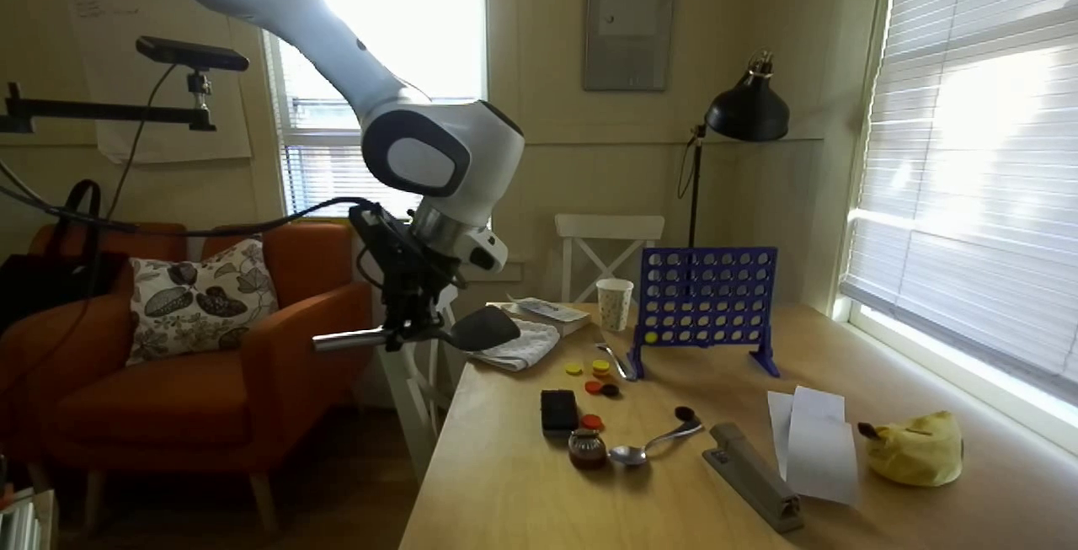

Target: Put the black object on the paper towel using the spatula

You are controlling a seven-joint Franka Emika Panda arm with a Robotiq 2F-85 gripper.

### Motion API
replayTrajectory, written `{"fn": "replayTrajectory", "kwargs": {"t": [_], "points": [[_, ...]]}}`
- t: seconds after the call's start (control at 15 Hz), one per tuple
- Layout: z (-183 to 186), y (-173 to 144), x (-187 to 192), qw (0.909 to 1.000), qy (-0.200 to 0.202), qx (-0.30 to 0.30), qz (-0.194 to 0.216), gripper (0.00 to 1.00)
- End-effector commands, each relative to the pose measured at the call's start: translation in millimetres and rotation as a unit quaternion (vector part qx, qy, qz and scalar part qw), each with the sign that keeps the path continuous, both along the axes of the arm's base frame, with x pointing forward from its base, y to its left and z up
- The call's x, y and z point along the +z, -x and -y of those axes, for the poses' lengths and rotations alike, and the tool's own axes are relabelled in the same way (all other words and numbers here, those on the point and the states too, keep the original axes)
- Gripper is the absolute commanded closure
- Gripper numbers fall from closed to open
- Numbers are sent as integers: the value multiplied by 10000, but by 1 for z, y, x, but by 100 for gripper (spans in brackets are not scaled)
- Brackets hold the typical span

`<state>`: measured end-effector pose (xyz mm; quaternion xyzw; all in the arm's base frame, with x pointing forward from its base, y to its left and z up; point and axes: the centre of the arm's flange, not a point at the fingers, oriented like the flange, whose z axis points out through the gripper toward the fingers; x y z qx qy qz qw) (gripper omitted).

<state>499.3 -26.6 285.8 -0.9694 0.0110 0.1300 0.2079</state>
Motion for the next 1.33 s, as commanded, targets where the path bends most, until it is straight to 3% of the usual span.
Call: {"fn": "replayTrajectory", "kwargs": {"t": [0.0, 0.4, 0.8, 1.27], "points": [[5, -20, -12, 9997, -149, -166, 26, 94], [15, -60, -49, 9980, -187, -589, 103, 94], [7, -79, -91, 9970, -379, -655, -171, 94], [16, -103, -109, 9957, -383, -781, -318, 94]]}}
